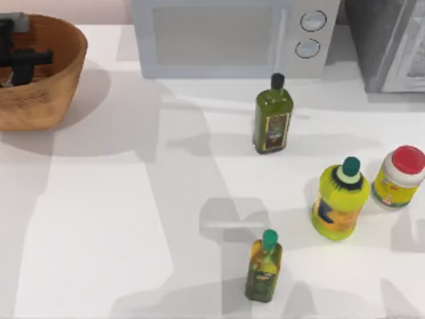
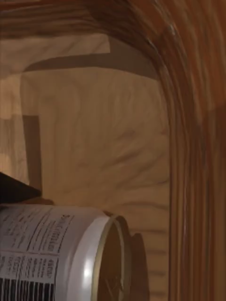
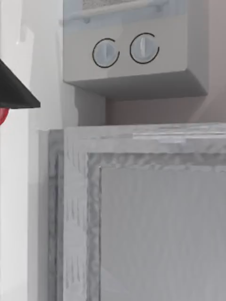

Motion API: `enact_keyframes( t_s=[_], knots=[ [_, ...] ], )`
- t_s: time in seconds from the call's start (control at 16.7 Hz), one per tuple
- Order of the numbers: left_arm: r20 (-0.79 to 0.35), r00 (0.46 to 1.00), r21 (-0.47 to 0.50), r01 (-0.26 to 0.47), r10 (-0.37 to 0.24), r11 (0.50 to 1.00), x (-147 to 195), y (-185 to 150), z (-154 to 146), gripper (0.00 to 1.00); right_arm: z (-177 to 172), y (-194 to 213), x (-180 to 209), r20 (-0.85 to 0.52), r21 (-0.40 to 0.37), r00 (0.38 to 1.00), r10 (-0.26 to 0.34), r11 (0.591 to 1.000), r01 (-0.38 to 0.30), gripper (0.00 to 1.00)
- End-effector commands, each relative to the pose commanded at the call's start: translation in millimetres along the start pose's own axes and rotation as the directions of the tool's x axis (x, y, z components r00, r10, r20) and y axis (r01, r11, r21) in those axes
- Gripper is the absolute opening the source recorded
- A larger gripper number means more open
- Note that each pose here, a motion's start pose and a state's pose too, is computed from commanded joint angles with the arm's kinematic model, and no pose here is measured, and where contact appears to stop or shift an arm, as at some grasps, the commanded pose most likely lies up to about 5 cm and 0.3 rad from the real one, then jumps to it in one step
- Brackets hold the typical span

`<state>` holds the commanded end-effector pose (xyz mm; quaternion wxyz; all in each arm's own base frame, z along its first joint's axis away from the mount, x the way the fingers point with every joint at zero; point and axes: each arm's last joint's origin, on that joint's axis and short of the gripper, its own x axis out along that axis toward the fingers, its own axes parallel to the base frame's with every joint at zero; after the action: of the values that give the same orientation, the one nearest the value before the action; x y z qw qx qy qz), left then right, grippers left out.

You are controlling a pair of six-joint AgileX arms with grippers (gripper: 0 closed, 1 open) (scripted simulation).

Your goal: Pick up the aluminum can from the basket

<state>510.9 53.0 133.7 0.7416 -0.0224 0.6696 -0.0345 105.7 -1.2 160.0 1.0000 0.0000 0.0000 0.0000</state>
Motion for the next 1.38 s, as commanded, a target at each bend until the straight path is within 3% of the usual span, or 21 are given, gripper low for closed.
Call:
enact_keyframes(
  t_s=[0.24,0.3,0.48,0.84,1.08,1.26,1.38],
  knots=[
    [0.000,1.000,0.000,0.000,0.000,1.000,0,0,0,0.00,0,0,0,0.000,0.000,1.000,0.000,1.000,0.000,1.00],
    [0.020,1.000,-0.020,-0.011,0.012,1.000,-22,-1,-5,0.00,0,0,0,0.000,0.000,1.000,0.000,1.000,0.000,1.00],
    [0.047,0.999,-0.023,-0.021,0.022,1.000,-29,3,-7,0.00,0,0,0,0.000,0.000,1.000,0.000,1.000,0.000,1.00],
    [0.287,0.951,-0.032,-0.106,0.111,0.994,-103,14,-43,0.00,0,0,0,0.000,0.000,1.000,0.000,1.000,0.000,1.00],
    [0.505,0.845,-0.049,-0.177,0.178,0.983,-169,0,-120,0.00,0,0,0,0.000,0.000,1.000,0.000,1.000,0.000,1.00],
    [0.678,0.704,-0.075,-0.216,0.209,0.974,-199,-21,-203,0.00,0,0,0,0.000,0.000,1.000,0.000,1.000,0.000,1.00],
    [0.778,0.592,-0.093,-0.224,0.211,0.970,-198,-35,-260,0.00,0,0,0,0.000,0.000,1.000,0.000,1.000,0.000,1.00]
  ],
)
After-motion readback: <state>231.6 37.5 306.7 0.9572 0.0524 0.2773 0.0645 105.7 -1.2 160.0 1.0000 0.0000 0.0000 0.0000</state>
